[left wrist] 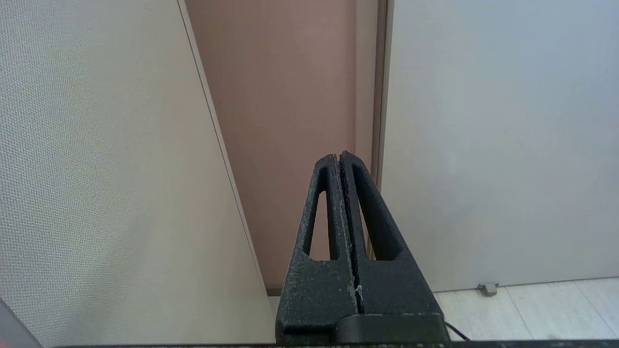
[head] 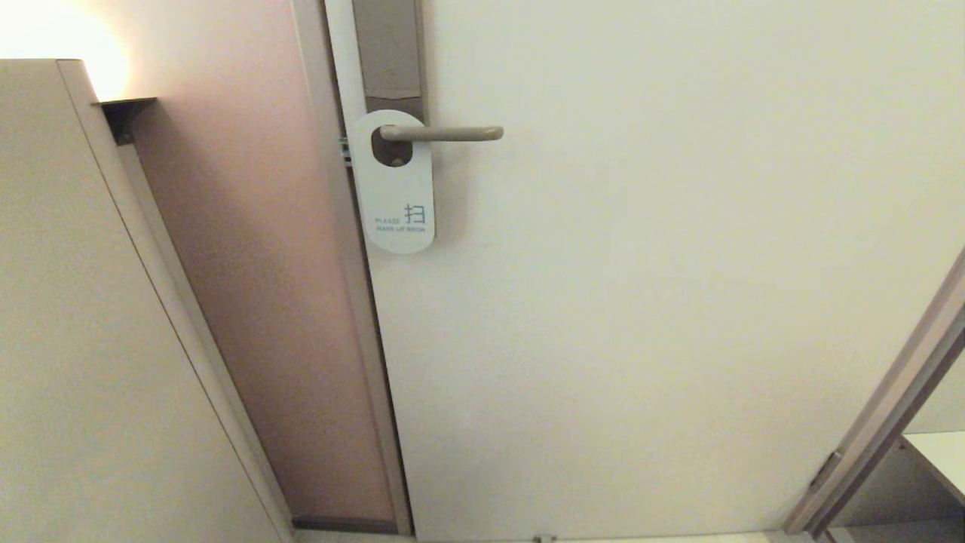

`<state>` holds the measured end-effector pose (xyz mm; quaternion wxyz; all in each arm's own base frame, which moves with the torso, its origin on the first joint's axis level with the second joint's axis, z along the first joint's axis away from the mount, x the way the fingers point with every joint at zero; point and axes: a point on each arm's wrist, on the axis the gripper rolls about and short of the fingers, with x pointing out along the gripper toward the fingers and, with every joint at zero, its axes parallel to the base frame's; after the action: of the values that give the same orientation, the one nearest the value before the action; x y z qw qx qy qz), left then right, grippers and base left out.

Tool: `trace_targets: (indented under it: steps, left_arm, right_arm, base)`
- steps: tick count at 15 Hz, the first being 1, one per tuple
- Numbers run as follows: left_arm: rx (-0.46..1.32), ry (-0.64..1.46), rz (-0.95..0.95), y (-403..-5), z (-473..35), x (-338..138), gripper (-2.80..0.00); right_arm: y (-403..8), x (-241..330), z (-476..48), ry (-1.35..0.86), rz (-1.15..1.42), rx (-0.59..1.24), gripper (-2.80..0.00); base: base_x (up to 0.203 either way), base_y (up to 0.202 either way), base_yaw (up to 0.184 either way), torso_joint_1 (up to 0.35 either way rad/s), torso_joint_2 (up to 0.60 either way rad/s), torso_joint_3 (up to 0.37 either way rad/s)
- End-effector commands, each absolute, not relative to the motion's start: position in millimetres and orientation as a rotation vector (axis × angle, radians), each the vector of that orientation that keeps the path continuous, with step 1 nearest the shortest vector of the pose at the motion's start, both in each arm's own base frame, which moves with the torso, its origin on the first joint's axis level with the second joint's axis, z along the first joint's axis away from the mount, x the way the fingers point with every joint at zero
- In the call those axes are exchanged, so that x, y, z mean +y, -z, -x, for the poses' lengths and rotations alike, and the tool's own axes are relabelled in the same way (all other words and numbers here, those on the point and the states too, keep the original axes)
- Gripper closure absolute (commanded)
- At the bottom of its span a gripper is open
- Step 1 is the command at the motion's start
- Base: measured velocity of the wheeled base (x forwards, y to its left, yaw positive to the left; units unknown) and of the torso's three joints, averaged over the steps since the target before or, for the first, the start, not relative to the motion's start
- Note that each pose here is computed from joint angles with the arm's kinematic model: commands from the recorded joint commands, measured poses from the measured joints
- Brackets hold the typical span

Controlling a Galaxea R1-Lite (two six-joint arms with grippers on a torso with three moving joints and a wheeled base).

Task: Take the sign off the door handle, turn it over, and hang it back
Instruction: Take down the sign

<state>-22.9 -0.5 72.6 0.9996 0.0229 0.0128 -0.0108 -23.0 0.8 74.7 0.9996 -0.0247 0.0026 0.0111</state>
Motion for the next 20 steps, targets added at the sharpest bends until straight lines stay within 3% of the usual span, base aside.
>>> trace_targets:
  steps: [1, 8, 20]
  left_arm:
    - [0.027, 0.023, -0.049, -72.7, 22.8, -0.5, 0.00]
    - [0.024, 0.030, -0.093, -73.1, 22.9, -0.7, 0.00]
    - [-0.081, 0.105, -0.099, -107.9, 35.9, -2.4, 0.00]
  right_arm:
    - [-74.7, 0.9, 22.8, -0.023, 0.050, 0.007, 0.00]
    - [-74.7, 0.9, 22.8, -0.023, 0.050, 0.007, 0.00]
    - [-74.7, 0.9, 22.8, -0.023, 0.050, 0.007, 0.00]
  base:
    - [0.000, 0.000, 0.000, 0.000, 0.00, 0.000]
    - [0.000, 0.000, 0.000, 0.000, 0.00, 0.000]
    - [0.000, 0.000, 0.000, 0.000, 0.00, 0.000]
